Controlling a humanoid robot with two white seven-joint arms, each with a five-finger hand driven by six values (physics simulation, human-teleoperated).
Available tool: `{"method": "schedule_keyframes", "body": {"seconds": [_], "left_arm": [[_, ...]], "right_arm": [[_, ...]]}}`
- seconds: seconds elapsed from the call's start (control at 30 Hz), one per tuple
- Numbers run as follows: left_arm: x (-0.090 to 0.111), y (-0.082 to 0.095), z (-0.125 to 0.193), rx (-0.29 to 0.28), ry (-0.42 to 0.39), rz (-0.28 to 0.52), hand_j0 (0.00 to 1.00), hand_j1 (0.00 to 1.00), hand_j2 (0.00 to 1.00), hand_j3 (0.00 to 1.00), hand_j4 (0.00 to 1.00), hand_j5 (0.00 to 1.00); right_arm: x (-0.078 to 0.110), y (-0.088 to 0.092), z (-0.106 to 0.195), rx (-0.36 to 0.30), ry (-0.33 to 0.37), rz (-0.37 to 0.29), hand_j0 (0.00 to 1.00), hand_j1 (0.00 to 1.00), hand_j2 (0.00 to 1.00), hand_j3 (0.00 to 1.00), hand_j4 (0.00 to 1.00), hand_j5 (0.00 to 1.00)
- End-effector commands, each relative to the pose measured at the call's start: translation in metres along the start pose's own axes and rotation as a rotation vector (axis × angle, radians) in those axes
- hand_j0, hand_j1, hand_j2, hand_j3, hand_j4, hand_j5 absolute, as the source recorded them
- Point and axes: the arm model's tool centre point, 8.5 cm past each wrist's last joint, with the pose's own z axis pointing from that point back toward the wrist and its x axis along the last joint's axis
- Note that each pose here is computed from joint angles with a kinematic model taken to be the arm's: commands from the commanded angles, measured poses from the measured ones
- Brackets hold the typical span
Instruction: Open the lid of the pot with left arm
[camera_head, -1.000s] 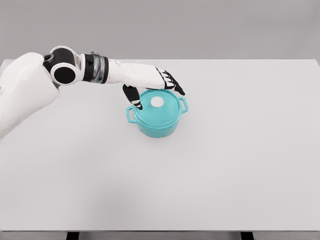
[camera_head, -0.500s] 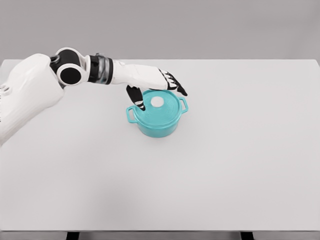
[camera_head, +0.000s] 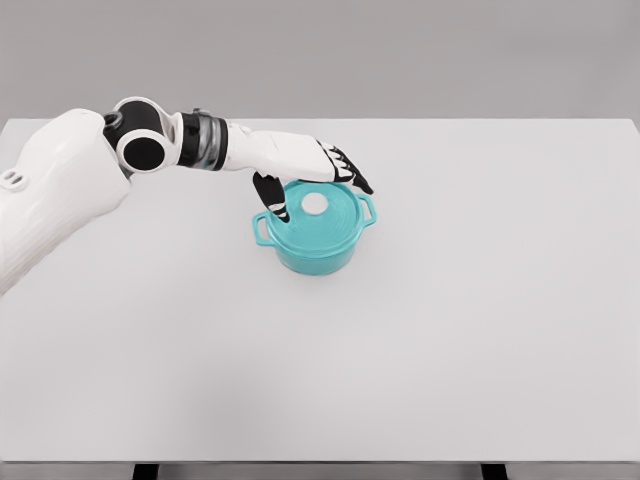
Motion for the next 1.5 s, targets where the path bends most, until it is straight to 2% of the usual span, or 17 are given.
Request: {"method": "schedule_keyframes", "body": {"seconds": [0.0,0.23,0.4,0.87,0.93,0.97,1.0,1.07,1.3,1.47], "left_arm": [[-0.001,0.000,0.000,-0.001,0.006,-0.001,1.00,1.00,1.00,1.00,1.00,1.00],[-0.005,-0.004,0.002,-0.001,0.015,0.014,1.00,1.00,1.00,1.00,1.00,1.00],[-0.004,-0.005,0.001,-0.003,0.014,0.015,0.83,0.83,0.83,0.83,0.83,0.83],[-0.003,-0.011,-0.001,-0.012,0.009,0.019,0.81,0.81,0.81,0.81,0.81,0.81],[-0.003,-0.013,-0.002,-0.014,0.007,0.025,0.78,0.78,0.78,0.78,0.78,0.78],[-0.003,-0.013,-0.002,-0.013,0.006,0.026,0.72,0.72,0.72,0.72,0.72,0.72],[-0.003,-0.013,-0.001,-0.011,0.006,0.028,0.62,0.62,0.62,0.62,0.62,0.62],[-0.004,-0.013,0.001,-0.006,0.006,0.034,0.53,0.53,0.53,0.53,0.53,0.53],[-0.003,-0.014,0.001,-0.005,0.002,0.036,0.49,0.49,0.49,0.49,0.49,0.49],[0.009,-0.006,0.002,0.018,-0.037,0.021,0.46,0.46,0.46,0.46,0.46,0.46]], "right_arm": [[0.000,0.000,0.000,0.000,0.000,-0.001,1.00,1.00,1.00,1.00,1.00,1.00],[0.000,0.000,0.000,0.000,0.000,0.001,1.00,1.00,1.00,1.00,1.00,1.00],[-0.001,0.000,0.000,0.000,0.001,-0.001,1.00,1.00,1.00,1.00,1.00,1.00],[-0.001,0.000,0.000,0.001,0.001,0.000,1.00,1.00,1.00,1.00,1.00,1.00],[-0.001,0.000,0.000,0.001,0.001,0.000,1.00,1.00,1.00,1.00,1.00,1.00],[-0.001,0.000,0.000,0.000,0.001,-0.001,1.00,1.00,1.00,1.00,1.00,1.00],[0.000,0.000,0.000,0.000,0.000,0.001,1.00,1.00,1.00,1.00,1.00,1.00],[-0.001,0.000,0.000,0.001,0.001,0.000,1.00,1.00,1.00,1.00,1.00,1.00],[0.000,0.000,0.000,0.000,0.000,-0.001,1.00,1.00,1.00,1.00,1.00,1.00],[-0.001,0.000,0.000,0.001,0.001,0.000,1.00,1.00,1.00,1.00,1.00,1.00]]}}
